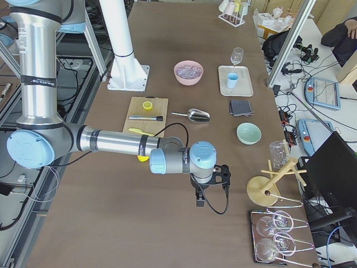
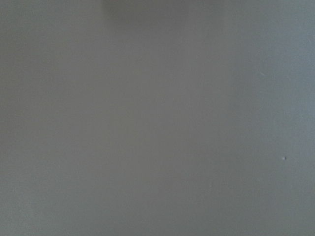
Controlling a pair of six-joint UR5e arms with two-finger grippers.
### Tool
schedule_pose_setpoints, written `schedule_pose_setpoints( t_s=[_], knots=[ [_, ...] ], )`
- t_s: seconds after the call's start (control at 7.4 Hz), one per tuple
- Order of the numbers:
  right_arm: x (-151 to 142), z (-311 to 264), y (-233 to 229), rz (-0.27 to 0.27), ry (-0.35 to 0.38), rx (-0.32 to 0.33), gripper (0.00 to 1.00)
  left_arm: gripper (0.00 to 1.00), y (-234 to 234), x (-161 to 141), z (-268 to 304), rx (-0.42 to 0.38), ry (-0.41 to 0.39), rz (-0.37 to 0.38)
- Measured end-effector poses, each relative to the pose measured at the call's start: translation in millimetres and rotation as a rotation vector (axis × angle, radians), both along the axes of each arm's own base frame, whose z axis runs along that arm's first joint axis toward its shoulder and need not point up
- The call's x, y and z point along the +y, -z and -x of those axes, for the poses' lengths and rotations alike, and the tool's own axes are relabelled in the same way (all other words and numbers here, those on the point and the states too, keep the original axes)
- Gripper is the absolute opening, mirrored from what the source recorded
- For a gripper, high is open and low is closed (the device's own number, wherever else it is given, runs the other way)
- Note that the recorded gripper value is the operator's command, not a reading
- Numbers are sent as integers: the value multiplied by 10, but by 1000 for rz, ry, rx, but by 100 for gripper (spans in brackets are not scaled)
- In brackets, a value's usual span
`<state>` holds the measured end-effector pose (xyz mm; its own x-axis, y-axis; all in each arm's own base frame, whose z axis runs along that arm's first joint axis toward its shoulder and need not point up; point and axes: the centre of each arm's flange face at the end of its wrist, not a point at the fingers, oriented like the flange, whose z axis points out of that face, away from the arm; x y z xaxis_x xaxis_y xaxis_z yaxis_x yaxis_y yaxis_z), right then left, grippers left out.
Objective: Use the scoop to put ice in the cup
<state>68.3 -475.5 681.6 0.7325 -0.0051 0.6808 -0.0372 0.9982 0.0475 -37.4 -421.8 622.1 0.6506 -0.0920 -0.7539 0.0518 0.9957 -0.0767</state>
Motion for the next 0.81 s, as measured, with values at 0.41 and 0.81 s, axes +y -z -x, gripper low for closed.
schedule_pose_setpoints(
  t_s=[0.41,0.81],
  knots=[
    [26,2,-20,4,1,-2,100,98,28,4,0,-1,0,3],
    [45,3,2,-2,2,-3,100,98,224,32,-9,-7,-3,31]
  ],
)
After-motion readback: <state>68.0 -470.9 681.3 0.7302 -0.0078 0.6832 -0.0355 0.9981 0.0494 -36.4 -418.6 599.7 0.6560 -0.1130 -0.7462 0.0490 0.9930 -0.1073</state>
